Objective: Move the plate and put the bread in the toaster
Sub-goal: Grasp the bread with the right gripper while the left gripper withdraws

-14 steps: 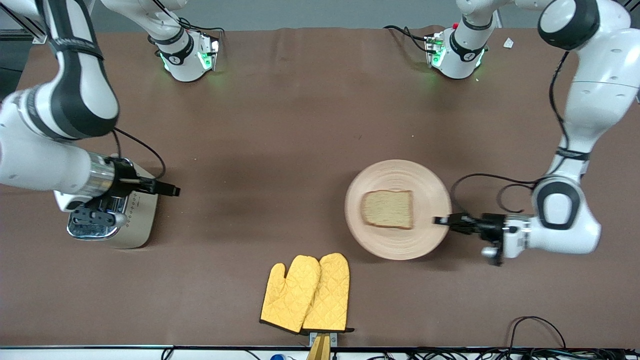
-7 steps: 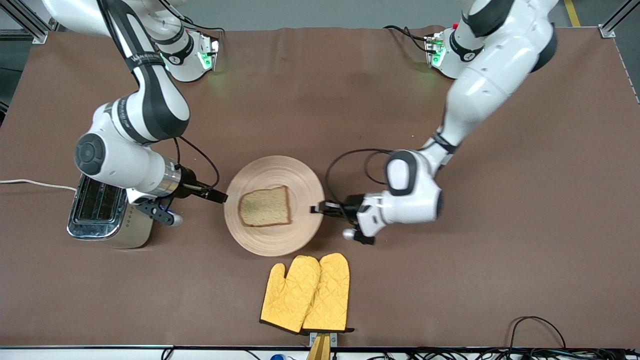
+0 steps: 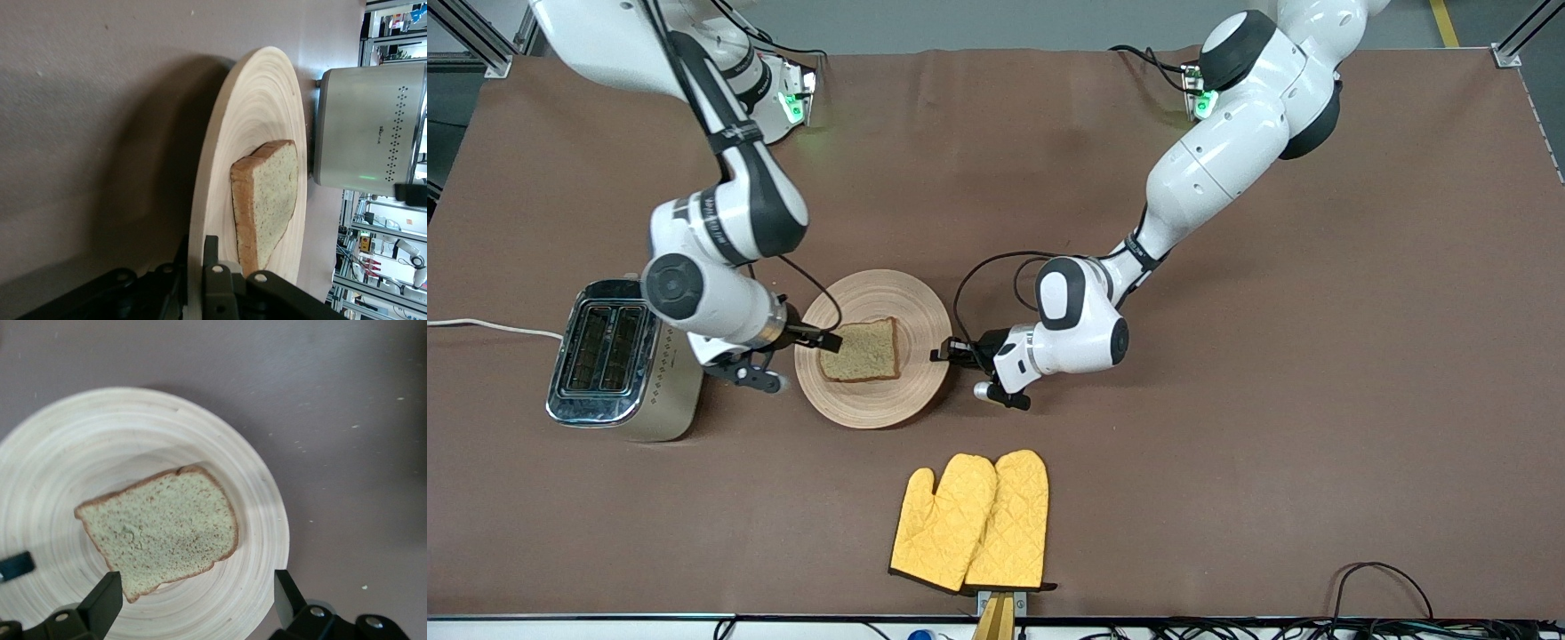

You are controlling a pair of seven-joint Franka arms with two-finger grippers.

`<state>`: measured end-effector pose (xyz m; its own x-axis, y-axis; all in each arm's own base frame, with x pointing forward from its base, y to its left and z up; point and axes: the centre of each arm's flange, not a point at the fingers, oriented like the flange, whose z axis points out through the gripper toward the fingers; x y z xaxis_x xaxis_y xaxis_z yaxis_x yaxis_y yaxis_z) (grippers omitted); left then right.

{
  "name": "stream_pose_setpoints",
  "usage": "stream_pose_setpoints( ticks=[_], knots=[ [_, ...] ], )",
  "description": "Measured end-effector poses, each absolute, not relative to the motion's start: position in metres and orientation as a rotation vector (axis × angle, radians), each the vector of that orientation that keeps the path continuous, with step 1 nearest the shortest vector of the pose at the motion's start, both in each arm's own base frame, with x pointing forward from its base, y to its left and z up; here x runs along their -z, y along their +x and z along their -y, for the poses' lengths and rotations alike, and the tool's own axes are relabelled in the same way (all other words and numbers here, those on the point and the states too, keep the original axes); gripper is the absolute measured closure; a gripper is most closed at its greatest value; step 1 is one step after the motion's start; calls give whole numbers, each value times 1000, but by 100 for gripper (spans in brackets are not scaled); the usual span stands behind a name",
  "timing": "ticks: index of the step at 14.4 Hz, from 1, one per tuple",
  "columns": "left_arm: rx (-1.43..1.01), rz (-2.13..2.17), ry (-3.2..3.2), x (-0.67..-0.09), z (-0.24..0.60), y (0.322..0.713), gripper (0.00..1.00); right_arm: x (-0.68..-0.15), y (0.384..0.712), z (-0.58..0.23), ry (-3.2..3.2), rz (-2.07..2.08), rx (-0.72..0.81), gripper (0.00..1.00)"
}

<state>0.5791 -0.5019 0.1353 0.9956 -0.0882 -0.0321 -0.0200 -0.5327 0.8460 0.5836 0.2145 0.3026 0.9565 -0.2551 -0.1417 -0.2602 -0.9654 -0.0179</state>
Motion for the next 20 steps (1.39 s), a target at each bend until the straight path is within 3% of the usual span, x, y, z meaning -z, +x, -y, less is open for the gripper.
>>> stream_pose_setpoints(
  ticks=[4, 5, 9, 14, 17, 19, 20],
  knots=[
    [94, 19, 2122, -141, 486, 597, 49, -293, 570, -248, -3179, -180, -83, 0],
    [107, 25, 2116, -142, 479, 603, 35, -291, 568, -254, -3182, -144, -41, 1],
    [203, 132, 2202, -156, 395, 654, 0, -269, 558, -256, -3145, -20, 123, 9],
    [268, 347, 2400, -231, 241, 717, 0, -249, 552, -232, -3154, 134, 129, 18],
    [281, 478, 2605, -302, 167, 731, 0, -239, 546, -226, -3166, 147, 112, 20],
    [244, 488, 2736, -355, 118, 734, 0, -236, 544, -223, -3161, 146, 127, 30],
    [222, 492, 2796, -385, 99, 733, 0, -235, 544, -222, -3157, 146, 138, 30]
  ],
)
